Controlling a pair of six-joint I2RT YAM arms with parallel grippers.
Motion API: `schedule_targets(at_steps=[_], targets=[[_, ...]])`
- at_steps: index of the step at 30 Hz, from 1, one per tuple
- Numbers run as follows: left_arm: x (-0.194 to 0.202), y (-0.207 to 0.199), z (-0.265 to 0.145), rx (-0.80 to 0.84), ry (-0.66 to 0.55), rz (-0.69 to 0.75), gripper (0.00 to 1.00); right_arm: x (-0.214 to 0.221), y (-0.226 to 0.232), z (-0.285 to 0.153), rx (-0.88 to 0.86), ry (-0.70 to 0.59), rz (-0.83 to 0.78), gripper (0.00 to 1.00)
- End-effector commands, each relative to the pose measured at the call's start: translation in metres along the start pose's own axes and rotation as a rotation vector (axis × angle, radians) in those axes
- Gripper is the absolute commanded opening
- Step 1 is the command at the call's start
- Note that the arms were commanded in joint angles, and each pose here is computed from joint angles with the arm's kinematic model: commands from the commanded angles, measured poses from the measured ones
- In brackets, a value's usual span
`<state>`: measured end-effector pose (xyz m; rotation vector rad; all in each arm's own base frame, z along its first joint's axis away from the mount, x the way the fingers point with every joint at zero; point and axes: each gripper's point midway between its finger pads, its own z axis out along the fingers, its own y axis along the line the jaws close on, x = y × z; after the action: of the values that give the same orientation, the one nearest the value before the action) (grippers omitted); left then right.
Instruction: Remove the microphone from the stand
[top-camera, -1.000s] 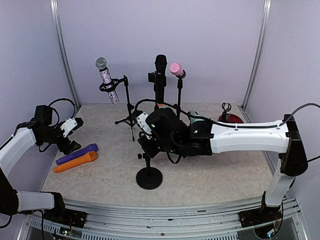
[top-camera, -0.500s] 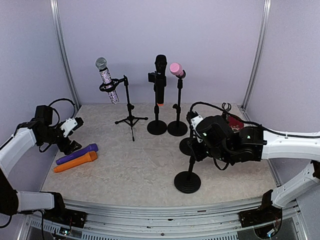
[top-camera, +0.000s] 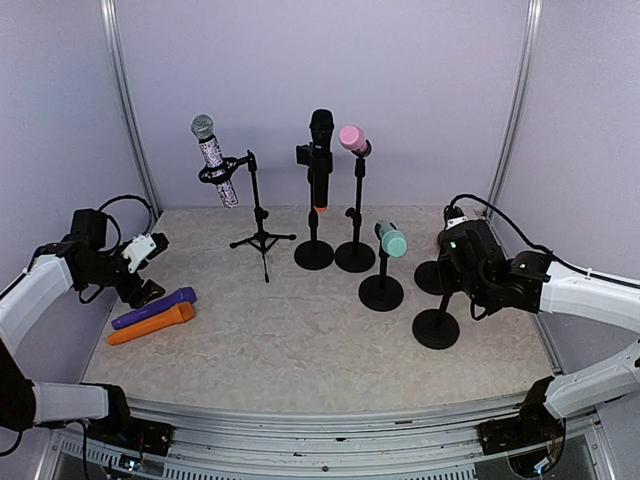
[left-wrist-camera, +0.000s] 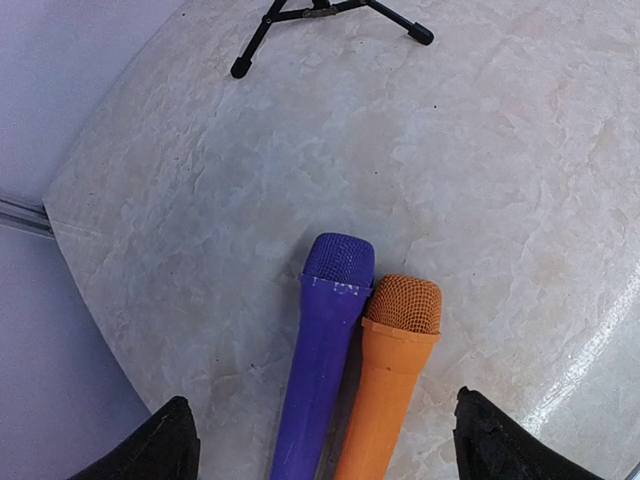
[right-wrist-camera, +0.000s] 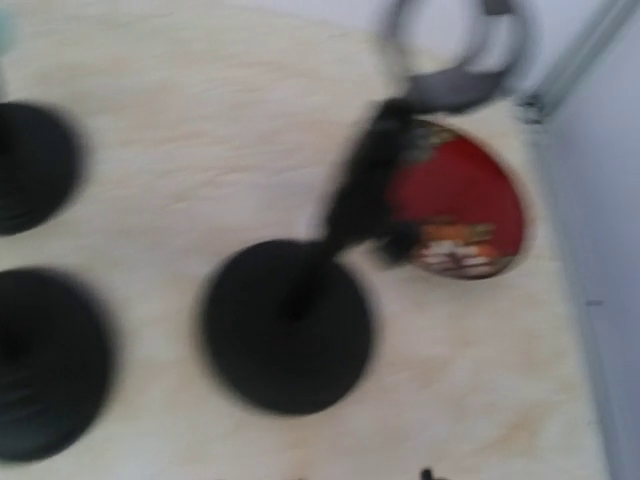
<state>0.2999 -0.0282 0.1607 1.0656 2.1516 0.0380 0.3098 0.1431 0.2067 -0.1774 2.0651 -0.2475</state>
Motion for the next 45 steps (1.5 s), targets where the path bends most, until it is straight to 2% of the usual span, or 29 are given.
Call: schedule_targets(at_steps=[1,11,18,22,24,26,29,30,32,33,38,42,45], targets=[[-0.012,0.005,-0.007,-0.026,-0.040,0.025,0.86,-0.014,-0.044,0.020,0.151,-0.076,0.000,0.00],[-0.013,0.006,-0.007,-0.027,-0.045,0.024,0.86,-0.018,-0.118,0.065,0.337,-0.096,0.109,0.00],[-0.015,0.006,-0.007,-0.027,-0.049,0.023,0.86,-0.022,-0.127,0.087,0.385,-0.075,0.090,0.00],[-0.014,0.007,-0.006,-0.027,-0.048,0.021,0.87,-0.034,-0.131,0.085,0.400,-0.095,0.067,0.03],[-0.015,0.007,-0.006,-0.030,-0.048,0.024,0.89,-0.041,-0.131,0.082,0.389,-0.107,0.064,0.12],[-0.015,0.007,-0.007,-0.032,-0.049,0.022,0.98,-0.047,-0.130,0.078,0.366,-0.115,0.070,0.37],[-0.015,0.006,-0.007,-0.025,-0.051,0.024,0.99,-0.064,-0.132,0.065,0.328,-0.147,0.112,0.74],[-0.016,0.004,-0.007,-0.017,-0.050,0.023,0.99,-0.076,-0.133,0.056,0.308,-0.169,0.133,0.85],[-0.016,0.003,-0.006,-0.006,-0.048,0.019,0.99,-0.095,-0.133,0.042,0.258,-0.207,0.171,0.97],[-0.017,0.003,-0.006,-0.004,-0.049,0.017,0.99,-0.104,-0.134,0.035,0.238,-0.217,0.185,1.00],[-0.020,0.002,-0.005,0.008,-0.058,0.005,0.99,-0.137,-0.122,0.001,0.141,-0.250,0.227,1.00],[-0.022,0.001,-0.005,0.023,-0.069,-0.002,0.99,-0.149,-0.071,-0.032,-0.047,-0.286,0.200,1.00],[-0.024,0.000,-0.005,0.030,-0.074,-0.006,0.99,-0.142,-0.020,-0.054,-0.175,-0.273,0.165,1.00]])
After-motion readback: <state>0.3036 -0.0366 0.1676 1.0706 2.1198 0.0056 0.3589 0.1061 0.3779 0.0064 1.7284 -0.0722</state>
